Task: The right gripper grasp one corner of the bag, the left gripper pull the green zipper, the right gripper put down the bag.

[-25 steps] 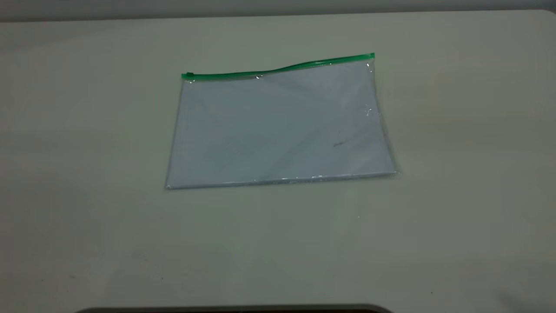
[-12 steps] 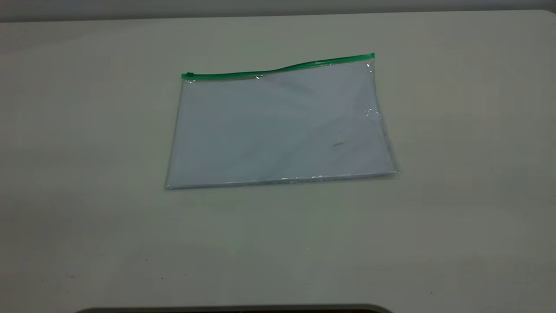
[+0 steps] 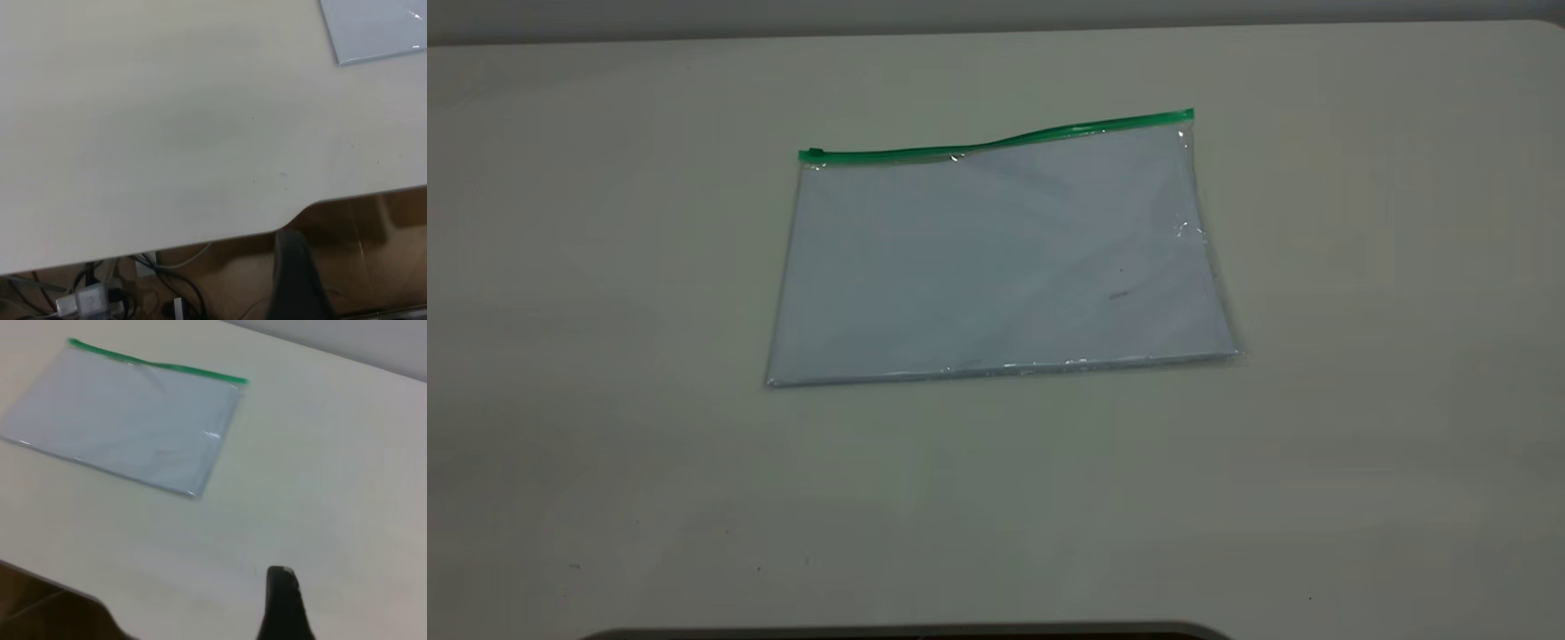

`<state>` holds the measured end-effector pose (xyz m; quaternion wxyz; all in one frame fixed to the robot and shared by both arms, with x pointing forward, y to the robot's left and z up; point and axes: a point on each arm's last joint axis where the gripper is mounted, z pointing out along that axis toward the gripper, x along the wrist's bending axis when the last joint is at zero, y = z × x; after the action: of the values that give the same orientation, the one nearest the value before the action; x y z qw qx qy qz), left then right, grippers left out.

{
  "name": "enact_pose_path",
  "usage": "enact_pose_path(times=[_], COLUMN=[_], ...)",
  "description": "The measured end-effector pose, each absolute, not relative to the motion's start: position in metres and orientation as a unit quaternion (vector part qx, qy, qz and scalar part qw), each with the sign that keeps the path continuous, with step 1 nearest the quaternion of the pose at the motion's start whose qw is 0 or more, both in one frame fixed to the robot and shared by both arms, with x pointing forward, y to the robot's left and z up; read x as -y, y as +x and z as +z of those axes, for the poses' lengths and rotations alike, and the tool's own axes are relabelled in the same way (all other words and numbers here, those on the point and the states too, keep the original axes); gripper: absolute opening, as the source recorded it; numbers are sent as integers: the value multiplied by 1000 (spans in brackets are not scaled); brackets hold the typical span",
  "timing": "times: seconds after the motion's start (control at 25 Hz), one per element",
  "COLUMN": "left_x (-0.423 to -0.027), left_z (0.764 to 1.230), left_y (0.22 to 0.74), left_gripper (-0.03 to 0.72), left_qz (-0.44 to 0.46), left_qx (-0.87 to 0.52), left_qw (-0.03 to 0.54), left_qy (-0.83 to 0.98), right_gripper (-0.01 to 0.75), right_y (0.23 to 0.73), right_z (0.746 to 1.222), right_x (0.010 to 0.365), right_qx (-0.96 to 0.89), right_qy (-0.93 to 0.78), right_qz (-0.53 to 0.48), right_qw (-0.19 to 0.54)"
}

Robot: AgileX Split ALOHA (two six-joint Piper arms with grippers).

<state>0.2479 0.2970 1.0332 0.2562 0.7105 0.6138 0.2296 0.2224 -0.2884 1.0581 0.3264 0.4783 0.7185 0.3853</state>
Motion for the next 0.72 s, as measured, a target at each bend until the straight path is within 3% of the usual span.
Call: enact_pose_path(times=[0.72], left_x=[-297], left_z=[1033], left_y=[248], left_gripper=[550], left_qz=[229], left_qx=[-614], left_qw=[256], left_qy=[711], right_gripper=[564], right_y=[228], right_z=[1042], right_x=[289], right_qx=[-722], right_qy=[489], right_qz=[370], right_qw=[321])
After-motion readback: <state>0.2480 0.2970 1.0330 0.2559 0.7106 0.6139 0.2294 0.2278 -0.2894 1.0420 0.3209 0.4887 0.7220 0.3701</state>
